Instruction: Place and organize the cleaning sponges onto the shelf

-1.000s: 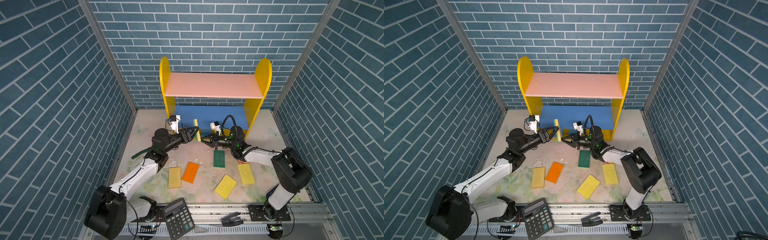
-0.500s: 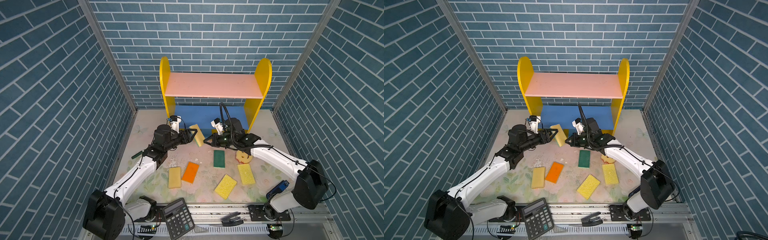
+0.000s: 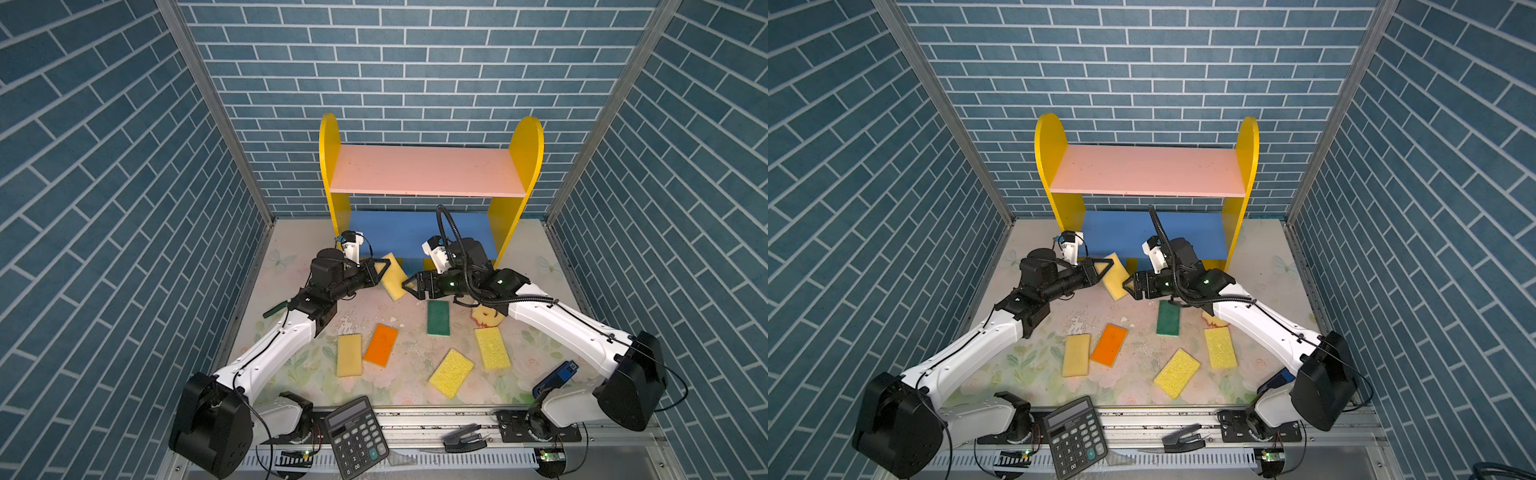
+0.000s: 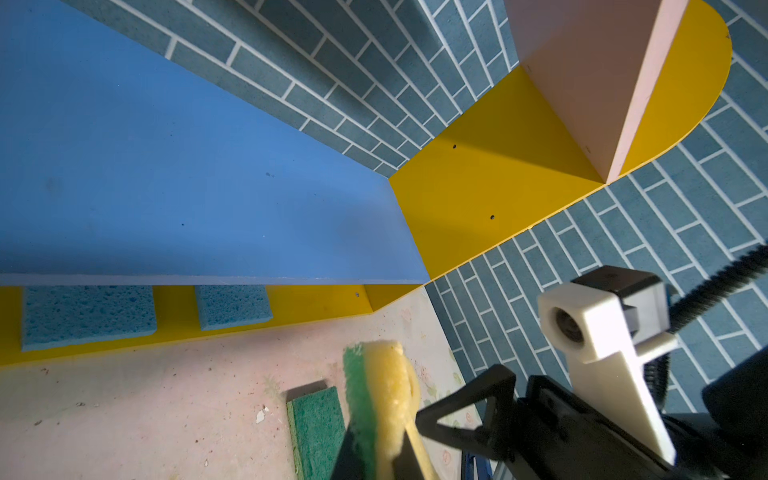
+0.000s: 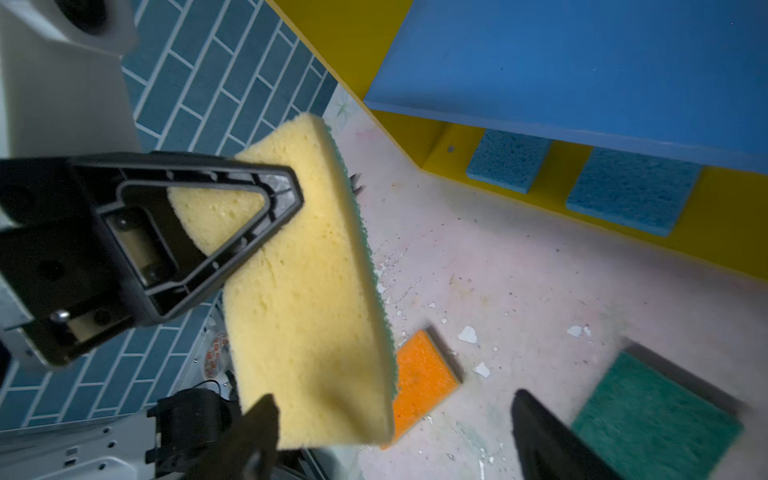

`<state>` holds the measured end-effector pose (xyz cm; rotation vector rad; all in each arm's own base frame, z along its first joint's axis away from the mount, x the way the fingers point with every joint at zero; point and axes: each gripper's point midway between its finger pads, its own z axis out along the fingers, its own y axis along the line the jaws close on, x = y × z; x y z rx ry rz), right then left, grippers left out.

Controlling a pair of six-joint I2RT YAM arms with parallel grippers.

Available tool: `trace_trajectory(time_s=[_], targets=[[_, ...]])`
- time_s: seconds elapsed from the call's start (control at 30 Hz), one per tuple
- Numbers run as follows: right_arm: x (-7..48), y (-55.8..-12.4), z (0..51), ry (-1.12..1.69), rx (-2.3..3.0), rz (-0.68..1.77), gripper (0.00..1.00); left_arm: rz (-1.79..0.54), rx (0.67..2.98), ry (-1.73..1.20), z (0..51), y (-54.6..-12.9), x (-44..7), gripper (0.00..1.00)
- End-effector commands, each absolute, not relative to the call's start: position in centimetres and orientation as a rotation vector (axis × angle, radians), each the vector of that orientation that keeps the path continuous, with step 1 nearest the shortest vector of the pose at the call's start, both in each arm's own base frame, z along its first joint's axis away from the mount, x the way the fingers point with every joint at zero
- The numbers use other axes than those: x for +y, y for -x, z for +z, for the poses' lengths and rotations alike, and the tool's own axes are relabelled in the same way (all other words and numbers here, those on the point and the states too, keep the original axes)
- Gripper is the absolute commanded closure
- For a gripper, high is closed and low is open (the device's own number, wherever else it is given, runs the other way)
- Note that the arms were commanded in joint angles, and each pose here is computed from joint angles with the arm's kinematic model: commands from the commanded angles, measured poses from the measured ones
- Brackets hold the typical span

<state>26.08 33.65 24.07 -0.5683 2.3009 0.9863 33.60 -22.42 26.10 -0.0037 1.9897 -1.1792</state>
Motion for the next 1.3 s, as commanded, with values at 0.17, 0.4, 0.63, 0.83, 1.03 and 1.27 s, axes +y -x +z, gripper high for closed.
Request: trace_trajectory(time_s=[0.17,0.4,0.63,0.83,1.03,1.27], targets=[[33.1,-24.3,26.6,0.905,2.031,0.448,0.01,-1.000,2.203,0.135,23.2,-34.3,-20.7,0.96],[37.8,-22.3,26.9,1.142,1.821,0.248,0.19,-1.039,2.234,0.158,22.6,-34.3,-21.3,0.96],[41.6,-22.2,25.0,1.299,1.733,0.182,0.31,-1.085,2.235,0.163,23.1,-34.1,-21.6,0.95],[42.5,-24.2,22.4,1.276,1.721,0.067,0.36,-1.130,2.225,0.167,23.8,-33.9,-21.8,0.94],[42.1,-25.8,23.0,1.161,1.677,0.015,0.95,-1.222,2.242,0.175,23.7,-33.2,-22.6,0.93],[40.6,-26.2,24.2,1.061,1.725,0.083,1.00,-1.208,2.225,0.176,23.7,-33.2,-22.1,0.55]])
